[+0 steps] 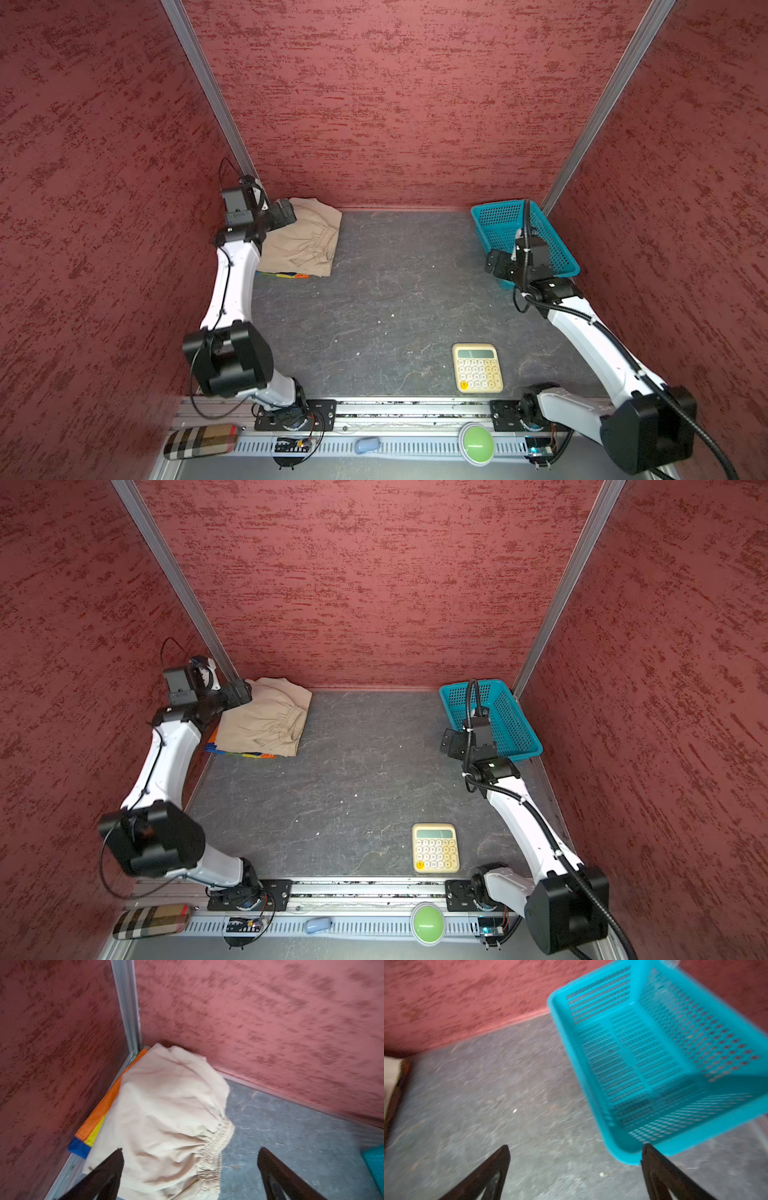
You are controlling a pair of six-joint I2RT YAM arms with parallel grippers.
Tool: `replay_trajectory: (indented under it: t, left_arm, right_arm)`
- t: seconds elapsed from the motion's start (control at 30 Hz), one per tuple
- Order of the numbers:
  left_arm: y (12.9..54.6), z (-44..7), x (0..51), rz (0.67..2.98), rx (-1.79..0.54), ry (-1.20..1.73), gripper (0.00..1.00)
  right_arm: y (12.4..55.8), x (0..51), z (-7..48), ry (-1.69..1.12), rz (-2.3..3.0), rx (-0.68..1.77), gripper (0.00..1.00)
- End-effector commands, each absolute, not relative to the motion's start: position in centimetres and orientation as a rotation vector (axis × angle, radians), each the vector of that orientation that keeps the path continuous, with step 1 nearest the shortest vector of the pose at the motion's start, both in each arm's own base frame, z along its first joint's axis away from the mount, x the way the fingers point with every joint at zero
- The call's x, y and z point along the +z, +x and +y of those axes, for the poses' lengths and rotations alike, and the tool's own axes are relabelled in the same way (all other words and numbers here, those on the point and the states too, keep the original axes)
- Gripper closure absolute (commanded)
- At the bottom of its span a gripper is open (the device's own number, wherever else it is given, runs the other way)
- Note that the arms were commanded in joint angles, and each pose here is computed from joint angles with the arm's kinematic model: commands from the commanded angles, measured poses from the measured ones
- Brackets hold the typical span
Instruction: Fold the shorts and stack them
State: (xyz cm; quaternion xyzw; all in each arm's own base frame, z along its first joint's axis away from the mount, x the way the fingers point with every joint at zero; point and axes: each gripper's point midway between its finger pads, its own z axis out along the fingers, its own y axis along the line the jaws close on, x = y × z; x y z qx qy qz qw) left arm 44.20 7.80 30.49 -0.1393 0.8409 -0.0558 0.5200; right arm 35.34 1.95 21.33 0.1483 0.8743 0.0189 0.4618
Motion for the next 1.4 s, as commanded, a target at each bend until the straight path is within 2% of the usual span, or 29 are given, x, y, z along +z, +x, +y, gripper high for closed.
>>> replay_trajectory:
  t: [0.0, 0.17, 0.33, 0.53, 0.67, 0.83, 0.9, 1.0, 1.23, 1.37]
  left_arm:
    - [43.8, 6.7, 28.9, 1.875, -0.152, -0.28, 0.01]
    - [38.8, 5.3, 22.9, 1.835, -0.057, -0.297, 0.01]
    - [36.1, 6.0, 18.3, 1.823, 0.08, -0.348, 0.01]
    - [36.5, 5.5, 14.2, 1.788, 0.018, -0.357, 0.01]
    - [37.6, 4.5, 14.1, 1.732, -0.019, -0.296, 0.01]
    - [38.9, 2.8, 12.0, 1.761, -0.045, -0.193, 0.0]
    - [39.5, 1.8, 11.7, 1.804, -0.09, -0.132, 0.01]
    - [39.9, 1.3, 11.4, 1.827, -0.091, -0.103, 0.01]
    - [40.2, 1.1, 11.5, 1.823, -0.051, -0.099, 0.01]
    - [40.1, 1.1, 11.4, 1.828, -0.048, -0.101, 0.01]
  right_arm:
    - [34.2, 20.6, -4.0, 0.475, 2.031, -0.258, 0.01]
    - [32.7, 17.9, -7.4, 0.533, 1.914, -0.361, 0.01]
    - [32.2, 16.9, -8.3, 0.554, 1.781, -0.362, 0.01]
    - [32.7, 16.2, -6.7, 0.377, 1.654, -0.308, 0.01]
    - [33.7, 16.9, -4.5, 0.249, 1.585, -0.213, 0.01]
    - [35.4, 17.1, -2.5, 0.157, 1.532, -0.102, 0.01]
    - [35.3, 15.6, -2.0, 0.126, 1.53, -0.089, 0.01]
    - [34.5, 14.9, -2.5, 0.157, 1.525, -0.098, 0.01]
    - [38.1, 13.9, -4.6, 0.28, 1.634, -0.159, 0.01]
    - [38.0, 13.7, -4.6, 0.278, 1.64, -0.16, 0.01]
